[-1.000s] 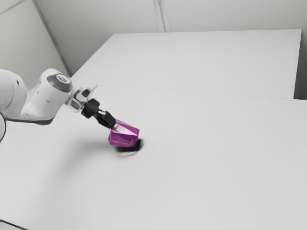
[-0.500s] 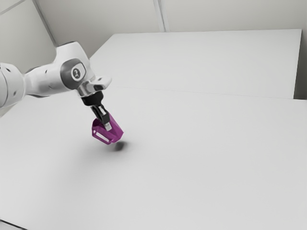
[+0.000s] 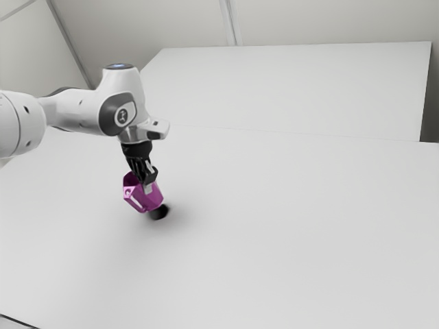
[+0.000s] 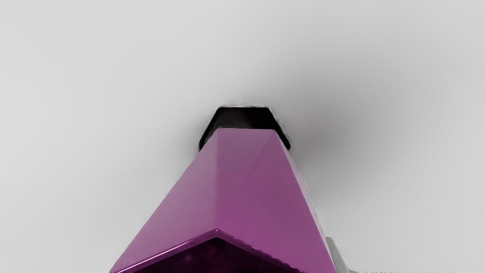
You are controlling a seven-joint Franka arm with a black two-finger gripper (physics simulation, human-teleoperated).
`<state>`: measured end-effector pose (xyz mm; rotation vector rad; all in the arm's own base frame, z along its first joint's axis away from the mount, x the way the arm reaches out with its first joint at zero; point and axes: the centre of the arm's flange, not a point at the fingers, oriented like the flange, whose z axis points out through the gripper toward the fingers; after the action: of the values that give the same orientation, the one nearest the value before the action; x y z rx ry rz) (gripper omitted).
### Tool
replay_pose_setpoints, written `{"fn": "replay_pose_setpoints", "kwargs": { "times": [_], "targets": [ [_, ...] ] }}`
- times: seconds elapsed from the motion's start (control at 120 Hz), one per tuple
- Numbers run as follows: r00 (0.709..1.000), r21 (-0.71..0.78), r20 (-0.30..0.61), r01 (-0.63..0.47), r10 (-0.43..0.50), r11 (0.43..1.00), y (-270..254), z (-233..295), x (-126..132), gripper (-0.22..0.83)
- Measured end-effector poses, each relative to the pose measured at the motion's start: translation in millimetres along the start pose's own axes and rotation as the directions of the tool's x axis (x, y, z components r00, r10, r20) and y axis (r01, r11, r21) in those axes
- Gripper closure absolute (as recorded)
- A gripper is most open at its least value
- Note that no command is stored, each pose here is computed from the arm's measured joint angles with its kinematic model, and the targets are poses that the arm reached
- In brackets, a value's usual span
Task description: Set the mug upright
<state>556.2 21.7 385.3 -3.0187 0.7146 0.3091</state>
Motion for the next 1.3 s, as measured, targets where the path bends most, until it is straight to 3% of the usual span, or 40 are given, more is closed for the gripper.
{"fn": "replay_pose_setpoints", "kwargs": {
  "times": [0.417,0.5,0.683,0.833,1.058,1.3],
  "targets": [
    [0.994,0.017,0.064,0.090,-0.091,0.996,4.6,28.0,10.2,0.77],
    [0.992,0.017,0.063,0.105,-0.106,0.994,4.9,28.5,10.6,0.68],
    [0.991,0.020,0.057,0.120,-0.121,0.993,11.8,25.7,15.0,0.34],
    [0.990,0.022,0.044,0.136,-0.137,0.990,13.6,19.0,14.3,0.18],
    [0.978,-0.016,-0.065,0.198,-0.199,0.980,18.0,-32.2,-1.8,0.06],
    [0.937,-0.050,-0.144,0.314,-0.318,0.948,12.5,-61.4,-17.4,0.02]
  ]
}}
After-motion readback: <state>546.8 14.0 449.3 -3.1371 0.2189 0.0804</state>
